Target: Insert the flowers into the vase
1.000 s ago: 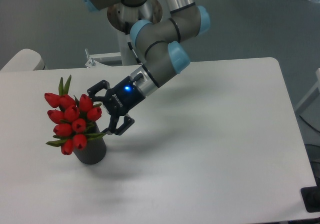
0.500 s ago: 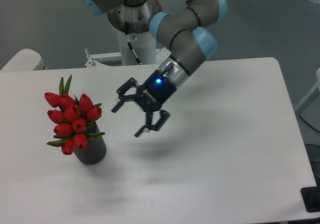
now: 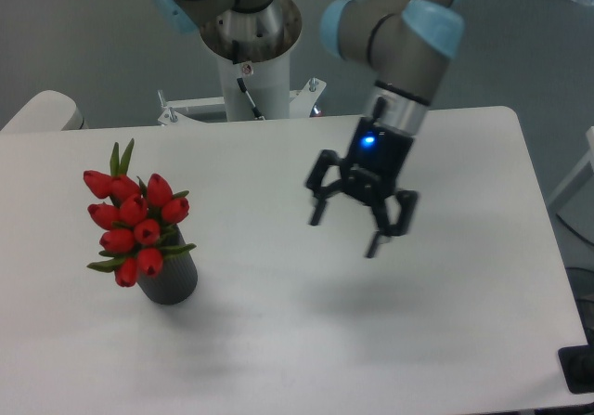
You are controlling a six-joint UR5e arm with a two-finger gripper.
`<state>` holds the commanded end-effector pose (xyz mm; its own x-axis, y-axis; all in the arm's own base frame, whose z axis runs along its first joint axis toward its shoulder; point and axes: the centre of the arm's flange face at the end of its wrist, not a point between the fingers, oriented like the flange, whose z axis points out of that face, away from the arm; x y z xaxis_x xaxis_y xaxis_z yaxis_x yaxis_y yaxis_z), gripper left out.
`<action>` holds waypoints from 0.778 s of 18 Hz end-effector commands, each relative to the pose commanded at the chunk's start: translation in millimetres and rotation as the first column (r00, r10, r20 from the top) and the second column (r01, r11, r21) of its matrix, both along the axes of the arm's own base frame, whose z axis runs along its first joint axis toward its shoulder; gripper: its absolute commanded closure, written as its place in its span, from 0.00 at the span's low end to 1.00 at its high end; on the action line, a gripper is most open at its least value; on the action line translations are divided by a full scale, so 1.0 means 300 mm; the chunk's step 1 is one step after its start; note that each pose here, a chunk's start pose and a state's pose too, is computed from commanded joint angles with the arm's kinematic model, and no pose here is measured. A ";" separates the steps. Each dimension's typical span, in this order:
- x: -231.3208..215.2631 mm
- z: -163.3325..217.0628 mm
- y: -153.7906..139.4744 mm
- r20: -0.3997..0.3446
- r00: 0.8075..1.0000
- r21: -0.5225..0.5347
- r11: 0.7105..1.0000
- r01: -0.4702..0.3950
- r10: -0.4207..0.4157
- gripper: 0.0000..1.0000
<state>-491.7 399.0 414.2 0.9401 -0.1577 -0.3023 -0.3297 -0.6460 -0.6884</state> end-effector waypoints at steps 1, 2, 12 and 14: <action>-0.027 0.012 -0.006 -0.004 1.000 -0.020 1.000 -0.015 0.015 0.00; -0.057 0.036 -0.007 -0.029 0.999 -0.044 0.999 -0.031 0.030 0.00; -0.299 0.140 -0.095 -0.195 0.979 -0.307 0.952 -0.004 -0.059 0.00; -0.318 0.139 -0.119 -0.236 0.965 -0.397 0.918 0.008 -0.111 0.00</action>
